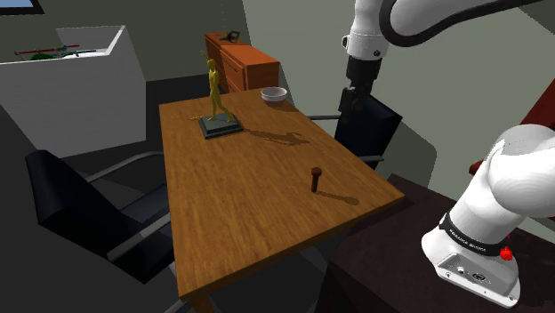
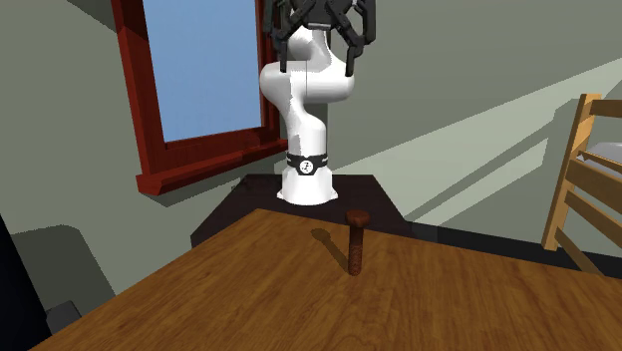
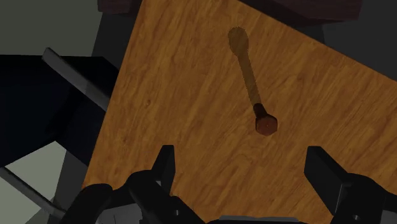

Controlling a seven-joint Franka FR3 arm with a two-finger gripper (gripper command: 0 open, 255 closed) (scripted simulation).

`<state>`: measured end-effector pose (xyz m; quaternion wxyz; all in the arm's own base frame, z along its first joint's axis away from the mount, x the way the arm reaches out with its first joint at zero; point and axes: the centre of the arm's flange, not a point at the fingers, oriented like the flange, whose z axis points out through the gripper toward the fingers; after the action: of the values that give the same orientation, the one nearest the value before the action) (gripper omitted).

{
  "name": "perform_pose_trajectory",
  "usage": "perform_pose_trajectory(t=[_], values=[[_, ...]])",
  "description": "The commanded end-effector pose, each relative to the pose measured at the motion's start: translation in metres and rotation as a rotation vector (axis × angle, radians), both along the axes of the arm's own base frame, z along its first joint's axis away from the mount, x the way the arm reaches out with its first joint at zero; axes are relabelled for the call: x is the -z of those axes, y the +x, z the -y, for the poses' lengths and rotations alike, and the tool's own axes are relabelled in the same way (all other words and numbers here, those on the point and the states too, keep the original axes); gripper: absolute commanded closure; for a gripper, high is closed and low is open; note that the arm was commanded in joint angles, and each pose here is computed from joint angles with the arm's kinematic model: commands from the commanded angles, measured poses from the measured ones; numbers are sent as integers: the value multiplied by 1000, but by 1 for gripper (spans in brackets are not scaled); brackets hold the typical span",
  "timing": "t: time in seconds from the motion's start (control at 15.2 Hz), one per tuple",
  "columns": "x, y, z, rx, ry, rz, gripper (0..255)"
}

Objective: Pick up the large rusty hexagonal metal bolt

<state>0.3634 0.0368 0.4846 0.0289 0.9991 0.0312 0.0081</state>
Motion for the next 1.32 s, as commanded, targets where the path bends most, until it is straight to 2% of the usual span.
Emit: perform_pose_trajectory(t=[0.0,0.79,1.25], values=[[24,11,-11,-7,2,-6,0],[167,67,-60,-51,6,-56,0],[199,67,-60,-51,6,-56,0]])
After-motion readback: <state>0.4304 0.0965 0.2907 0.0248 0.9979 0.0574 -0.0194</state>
